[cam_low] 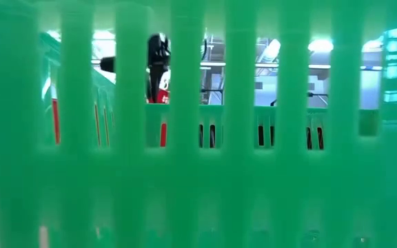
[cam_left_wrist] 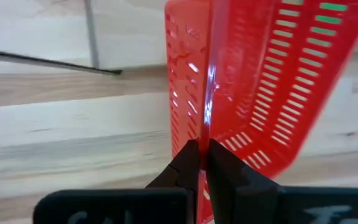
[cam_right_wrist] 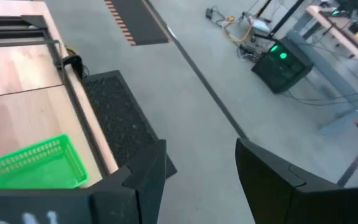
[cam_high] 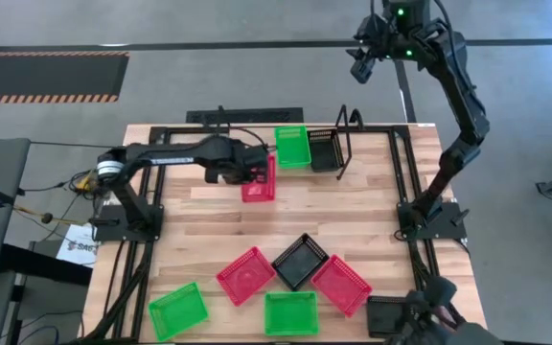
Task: Stack baskets on shelf by color
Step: Put the top red bin on the shelf
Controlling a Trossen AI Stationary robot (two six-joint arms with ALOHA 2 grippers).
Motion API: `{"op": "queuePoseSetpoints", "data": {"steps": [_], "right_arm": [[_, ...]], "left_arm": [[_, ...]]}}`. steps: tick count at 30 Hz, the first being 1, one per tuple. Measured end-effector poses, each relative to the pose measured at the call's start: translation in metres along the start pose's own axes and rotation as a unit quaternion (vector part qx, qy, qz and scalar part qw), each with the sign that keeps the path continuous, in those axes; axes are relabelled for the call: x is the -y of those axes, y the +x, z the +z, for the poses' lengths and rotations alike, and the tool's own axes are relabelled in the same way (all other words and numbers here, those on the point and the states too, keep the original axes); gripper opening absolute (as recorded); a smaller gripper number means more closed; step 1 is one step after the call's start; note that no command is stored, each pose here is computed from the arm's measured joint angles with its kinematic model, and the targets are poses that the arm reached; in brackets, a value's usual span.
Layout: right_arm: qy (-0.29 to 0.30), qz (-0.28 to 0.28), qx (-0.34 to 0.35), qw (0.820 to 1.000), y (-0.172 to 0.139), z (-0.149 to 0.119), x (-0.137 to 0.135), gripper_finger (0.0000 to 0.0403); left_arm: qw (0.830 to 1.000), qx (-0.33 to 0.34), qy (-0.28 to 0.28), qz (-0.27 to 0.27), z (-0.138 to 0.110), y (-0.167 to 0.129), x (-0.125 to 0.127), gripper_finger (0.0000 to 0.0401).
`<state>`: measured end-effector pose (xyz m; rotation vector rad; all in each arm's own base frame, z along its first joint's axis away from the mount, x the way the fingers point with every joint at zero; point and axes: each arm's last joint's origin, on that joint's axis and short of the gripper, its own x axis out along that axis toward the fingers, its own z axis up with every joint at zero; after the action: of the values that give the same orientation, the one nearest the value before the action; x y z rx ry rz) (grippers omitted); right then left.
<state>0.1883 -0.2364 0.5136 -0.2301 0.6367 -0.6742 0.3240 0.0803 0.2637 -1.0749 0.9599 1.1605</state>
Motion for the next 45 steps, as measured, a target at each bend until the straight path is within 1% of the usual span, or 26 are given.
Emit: {"op": "queuePoseSetpoints", "data": {"steps": [5,10,13,16,18,20,23,25,28,30,32,33,34,36,38,41,43,44,45], "right_arm": [[-0.006,0.022,-0.005,1.0,0.006,-0.002,-0.002,0.0209],[-0.011,0.024,-0.008,1.0,0.007,-0.002,-0.002,0.0209],[-0.011,0.023,-0.01,1.0,0.007,-0.003,-0.001,0.0209],[-0.009,0.019,-0.012,1.0,0.006,-0.005,0.002,0.0209],[-0.008,0.017,-0.013,1.0,0.006,-0.005,0.003,0.0209],[-0.006,0.015,-0.014,1.0,0.006,-0.006,0.005,0.0209],[-0.005,0.014,-0.014,1.0,0.006,-0.007,0.005,0.0209],[-0.005,0.014,-0.014,1.0,0.006,-0.006,0.005,0.0209],[-0.005,0.014,-0.014,1.0,0.006,-0.006,0.005,0.0209],[-0.004,0.014,-0.014,1.0,0.006,-0.007,0.005,0.0209],[-0.002,0.014,-0.015,1.0,0.006,-0.007,0.005,0.0209],[-0.001,0.014,-0.014,1.0,0.006,-0.007,0.005,0.0209],[0.0,0.014,-0.014,1.0,0.006,-0.007,0.005,0.0209],[0.003,0.014,-0.014,1.0,0.006,-0.007,0.005,0.0209],[0.017,0.014,-0.015,1.0,0.006,-0.007,0.005,0.0209],[0.041,0.02,-0.023,0.999,0.006,-0.007,0.002,0.0209],[0.059,0.025,-0.028,0.998,0.006,-0.008,0.0,0.0209],[0.07,0.029,-0.032,0.997,0.006,-0.008,-0.001,0.0209],[0.082,0.033,-0.037,0.995,0.006,-0.008,-0.004,0.0209]], "left_arm": [[1.0,0.014,-0.01,-0.008,0.01,0.007,0.003,0.0],[1.0,0.026,0.0,-0.01,0.022,-0.001,-0.006,0.0],[0.999,0.044,-0.003,-0.022,0.03,-0.018,-0.016,0.0],[0.998,0.053,-0.004,-0.023,0.039,-0.037,-0.034,0.0],[0.998,0.053,-0.015,-0.018,0.046,-0.046,-0.046,0.0],[0.998,0.051,-0.03,-0.004,0.053,-0.05,-0.057,0.0],[0.999,0.041,-0.033,-0.005,0.065,-0.048,-0.064,0.0],[0.999,0.045,-0.015,-0.018,0.07,-0.045,-0.061,0.0],[0.997,0.035,0.047,-0.041,0.072,-0.044,-0.058,0.0],[0.995,0.02,0.084,-0.053,0.074,-0.05,-0.058,0.0],[0.989,0.017,0.136,-0.051,0.077,-0.063,-0.06,0.0],[0.983,0.021,0.173,-0.051,0.078,-0.071,-0.061,0.0],[0.974,0.025,0.219,-0.052,0.08,-0.079,-0.062,0.0],[0.948,0.03,0.312,-0.049,0.081,-0.092,-0.064,0.0],[0.913,0.053,0.4,-0.058,0.083,-0.106,-0.062,0.0],[0.853,0.095,0.509,-0.062,0.087,-0.122,-0.059,0.0],[0.82,0.123,0.556,-0.06,0.092,-0.129,-0.055,0.0],[0.805,0.129,0.576,-0.057,0.096,-0.129,-0.053,0.0],[0.787,0.131,0.601,-0.052,0.099,-0.13,-0.051,0.0]]}}
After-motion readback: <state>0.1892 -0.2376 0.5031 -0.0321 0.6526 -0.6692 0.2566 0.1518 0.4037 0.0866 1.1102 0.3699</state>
